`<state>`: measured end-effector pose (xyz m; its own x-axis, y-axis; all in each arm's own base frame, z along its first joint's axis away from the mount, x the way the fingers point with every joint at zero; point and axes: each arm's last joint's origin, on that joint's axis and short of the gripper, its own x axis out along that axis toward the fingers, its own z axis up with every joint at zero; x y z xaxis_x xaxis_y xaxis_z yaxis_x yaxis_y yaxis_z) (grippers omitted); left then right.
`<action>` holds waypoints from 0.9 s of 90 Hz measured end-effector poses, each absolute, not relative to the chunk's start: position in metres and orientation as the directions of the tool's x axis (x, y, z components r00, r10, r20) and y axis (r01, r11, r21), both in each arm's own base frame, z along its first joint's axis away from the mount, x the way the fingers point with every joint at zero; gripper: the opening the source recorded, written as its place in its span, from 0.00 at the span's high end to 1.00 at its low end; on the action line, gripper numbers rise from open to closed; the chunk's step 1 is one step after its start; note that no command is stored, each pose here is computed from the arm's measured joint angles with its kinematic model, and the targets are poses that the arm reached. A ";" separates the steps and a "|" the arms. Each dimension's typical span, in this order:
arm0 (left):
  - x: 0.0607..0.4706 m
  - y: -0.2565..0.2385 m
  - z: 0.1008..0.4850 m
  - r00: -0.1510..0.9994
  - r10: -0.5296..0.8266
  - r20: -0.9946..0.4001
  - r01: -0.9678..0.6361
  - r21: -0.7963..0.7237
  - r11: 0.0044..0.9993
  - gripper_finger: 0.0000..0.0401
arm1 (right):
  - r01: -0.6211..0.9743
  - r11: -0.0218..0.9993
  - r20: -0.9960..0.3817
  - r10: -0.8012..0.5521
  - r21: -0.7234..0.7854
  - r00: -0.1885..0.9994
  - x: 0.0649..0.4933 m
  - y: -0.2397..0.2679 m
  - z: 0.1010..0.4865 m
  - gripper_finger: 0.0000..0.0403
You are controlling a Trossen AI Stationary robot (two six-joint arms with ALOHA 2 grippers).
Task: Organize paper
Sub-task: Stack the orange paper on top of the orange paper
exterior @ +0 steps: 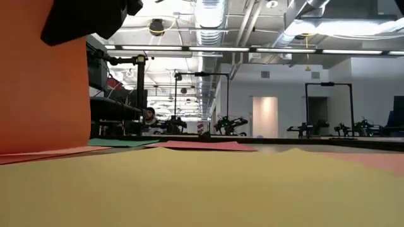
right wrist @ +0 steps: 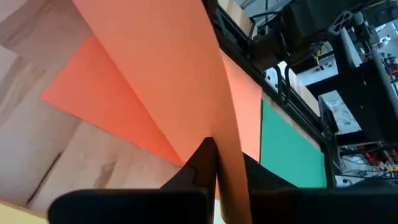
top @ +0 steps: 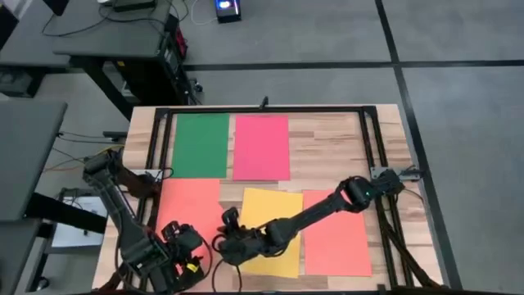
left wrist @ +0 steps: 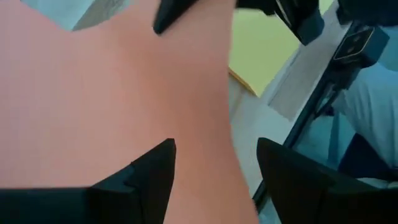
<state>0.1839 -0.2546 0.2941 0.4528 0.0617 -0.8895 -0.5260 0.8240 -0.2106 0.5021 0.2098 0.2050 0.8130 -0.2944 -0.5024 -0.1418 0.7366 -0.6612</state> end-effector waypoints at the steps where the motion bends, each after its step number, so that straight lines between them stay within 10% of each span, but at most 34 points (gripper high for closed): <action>1: 0.184 -0.255 0.293 0.450 0.063 -0.891 -0.528 -0.209 0.823 0.48 | -0.141 0.738 -0.504 -0.295 -0.660 0.812 0.502 0.209 0.205 1.00; 46: 0.164 -0.263 0.261 0.187 0.236 -0.954 -0.672 0.052 0.739 0.50 | -0.119 0.752 -0.502 -0.304 -0.648 0.810 0.505 0.204 0.209 1.00; 81: 0.168 -0.269 0.261 0.151 0.133 -0.980 -0.610 0.014 0.793 0.98 | -0.122 0.747 -0.499 -0.304 -0.653 0.811 0.505 0.204 0.209 1.00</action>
